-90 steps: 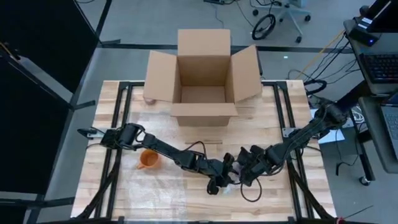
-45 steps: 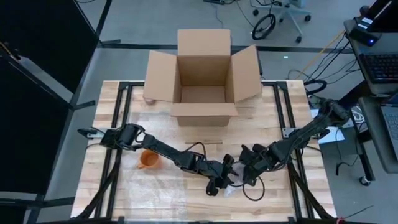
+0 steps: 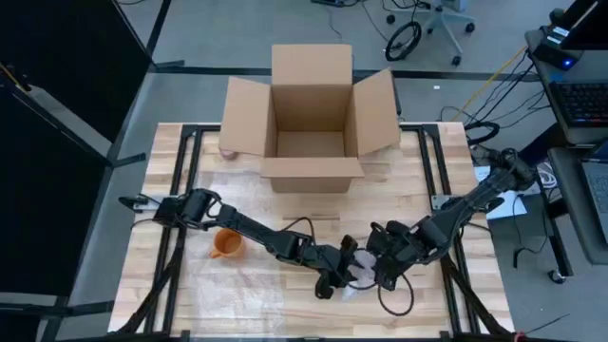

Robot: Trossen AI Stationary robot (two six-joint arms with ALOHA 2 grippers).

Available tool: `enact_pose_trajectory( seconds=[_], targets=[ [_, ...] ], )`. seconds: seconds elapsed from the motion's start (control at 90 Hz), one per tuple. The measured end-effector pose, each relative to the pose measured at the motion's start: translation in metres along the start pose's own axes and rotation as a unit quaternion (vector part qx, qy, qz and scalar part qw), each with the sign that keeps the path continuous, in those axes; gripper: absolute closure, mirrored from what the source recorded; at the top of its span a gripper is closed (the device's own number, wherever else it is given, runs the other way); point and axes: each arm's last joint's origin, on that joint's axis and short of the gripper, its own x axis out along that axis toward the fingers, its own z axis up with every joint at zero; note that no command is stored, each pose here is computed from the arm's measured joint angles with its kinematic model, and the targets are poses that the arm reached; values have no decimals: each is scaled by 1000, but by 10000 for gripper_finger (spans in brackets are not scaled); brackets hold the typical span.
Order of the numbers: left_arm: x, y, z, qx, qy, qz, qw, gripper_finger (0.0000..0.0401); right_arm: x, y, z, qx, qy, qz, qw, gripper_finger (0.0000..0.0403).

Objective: Wrap mug
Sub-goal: Wrap the pink cup with bubble wrap

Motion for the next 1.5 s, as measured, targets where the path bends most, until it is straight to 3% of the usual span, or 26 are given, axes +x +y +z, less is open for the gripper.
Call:
enact_pose_trajectory(
  seconds=[0.322, 0.533, 0.711, 0.956, 1.133, 1.3, 1.5],
  targets=[
    [0, 1, 0, -1, -2, 1, 1000, 223, 55, 8, -9, -28, 21, -88, 995, 179],
    [0, -1, 0, 0, -1, -1, 1000, 223, 74, 15, -9, -38, 21, -89, 995, 179],
    [0, 0, 0, -1, 0, 0, 1000, 223, 64, 14, -8, -38, 27, -84, 995, 179],
    [0, 0, 0, -1, 1, 0, 1000, 223, 12, 13, 3, -12, -1, -58, 998, 179],
    [0, 0, 0, -1, 1, -1, 1000, 223, -6, 5, 2, 16, -1, -91, 996, 179],
    [0, 0, 0, -1, 1, -1, 1000, 223, 4, -7, -7, 50, 18, -139, 989, 179],
    [0, 0, 0, -1, 0, 0, 1000, 223, 42, -20, -22, 86, -1, -113, 990, 179]
  ],
)
